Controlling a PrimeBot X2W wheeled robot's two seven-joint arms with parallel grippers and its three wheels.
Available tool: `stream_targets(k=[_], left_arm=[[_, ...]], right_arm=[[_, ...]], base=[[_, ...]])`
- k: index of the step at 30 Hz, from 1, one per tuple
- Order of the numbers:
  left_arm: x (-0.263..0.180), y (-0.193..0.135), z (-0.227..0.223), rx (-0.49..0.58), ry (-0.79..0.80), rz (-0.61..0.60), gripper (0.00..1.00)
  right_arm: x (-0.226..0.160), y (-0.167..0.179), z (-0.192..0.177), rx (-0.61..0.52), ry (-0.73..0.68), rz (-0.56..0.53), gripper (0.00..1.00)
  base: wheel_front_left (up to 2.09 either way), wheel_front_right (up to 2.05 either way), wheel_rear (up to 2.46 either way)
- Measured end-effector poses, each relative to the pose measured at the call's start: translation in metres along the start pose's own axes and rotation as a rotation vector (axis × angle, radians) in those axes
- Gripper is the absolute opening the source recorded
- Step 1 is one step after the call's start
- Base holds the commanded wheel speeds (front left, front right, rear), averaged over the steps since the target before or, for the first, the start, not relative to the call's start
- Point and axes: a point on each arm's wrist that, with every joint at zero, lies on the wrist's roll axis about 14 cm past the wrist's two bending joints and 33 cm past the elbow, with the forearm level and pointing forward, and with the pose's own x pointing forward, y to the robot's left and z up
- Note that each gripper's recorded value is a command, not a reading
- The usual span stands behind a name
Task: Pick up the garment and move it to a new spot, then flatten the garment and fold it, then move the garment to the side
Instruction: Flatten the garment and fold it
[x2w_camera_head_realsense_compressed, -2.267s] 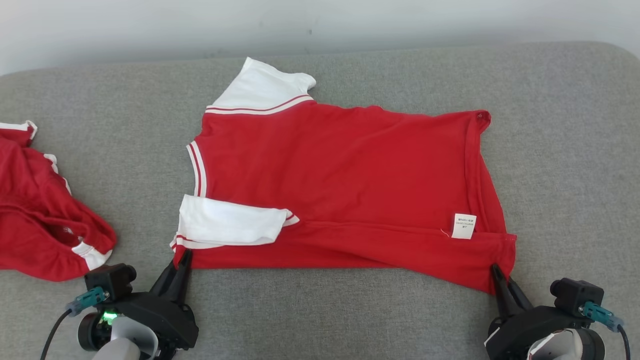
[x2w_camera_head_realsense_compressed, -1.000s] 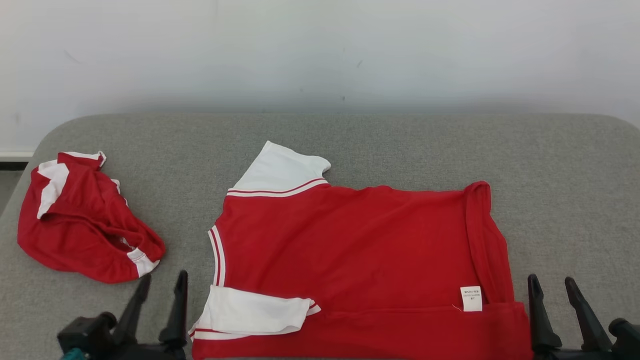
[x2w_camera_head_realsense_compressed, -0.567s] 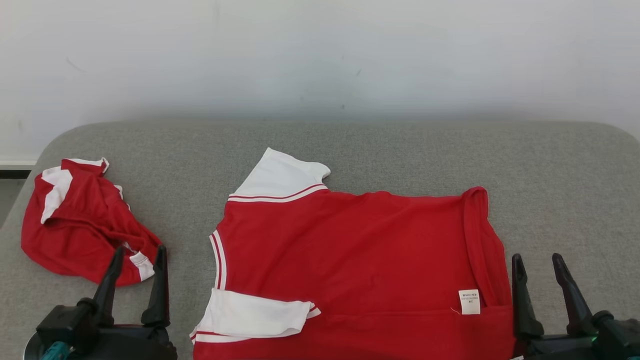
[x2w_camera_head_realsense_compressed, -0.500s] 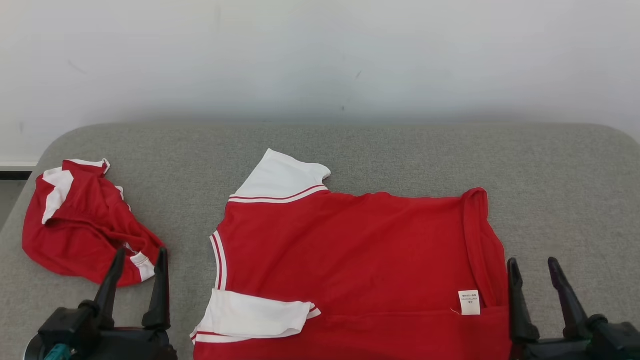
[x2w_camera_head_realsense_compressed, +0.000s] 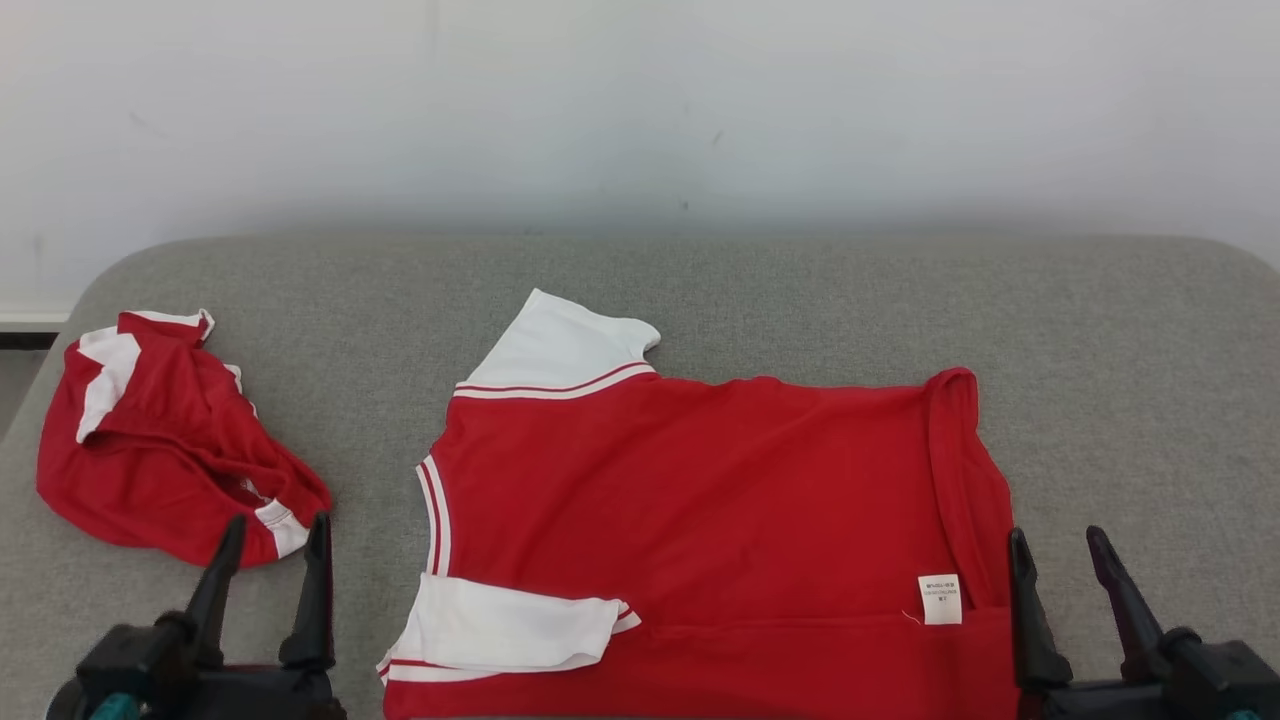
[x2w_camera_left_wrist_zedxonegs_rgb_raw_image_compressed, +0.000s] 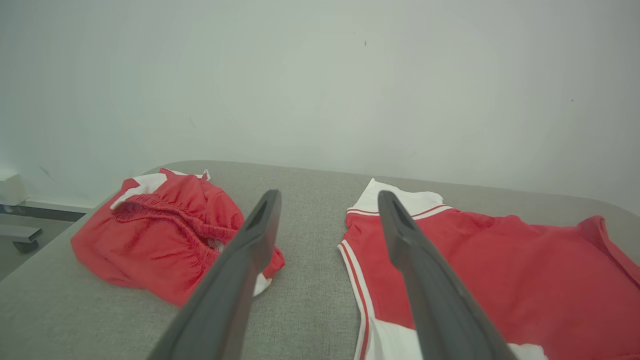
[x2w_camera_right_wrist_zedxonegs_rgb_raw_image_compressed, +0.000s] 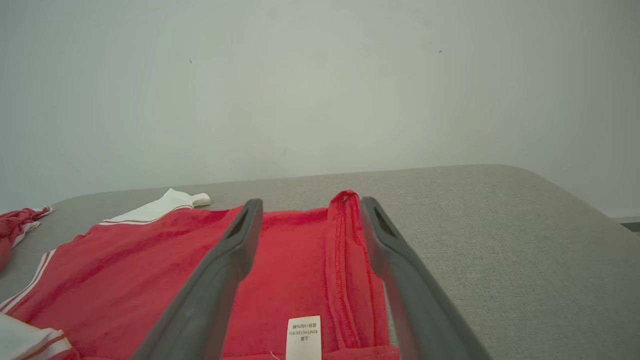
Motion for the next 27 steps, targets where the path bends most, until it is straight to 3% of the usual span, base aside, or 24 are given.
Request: stream_targets(k=[10, 13, 16, 27], left_arm=[[0.086, -0.025, 0.042, 0.063, -0.102, -0.167, 1.00], [0.122, -0.032, 0.048, 0.031, -0.083, -0.212, 1.00], [0.157, -0.035, 0.048, 0.064, -0.045, -0.258, 1.00], [0.241, -0.063, -0.039, 0.130, 0.225, -0.380, 1.00]], right_arm=[[0.061, -0.026, 0.006, -0.058, 0.064, -0.014, 1.00], [0.089, -0.029, 0.007, -0.060, 0.080, -0.012, 1.00], [0.114, -0.028, -0.007, -0.063, 0.142, -0.004, 1.00], [0.161, -0.031, -0.087, -0.050, 0.357, 0.001, 1.00]], base=[[0.00, 0.00, 0.00], [0.00, 0.00, 0.00], [0.00, 0.00, 0.00], [0.00, 0.00, 0.00]])
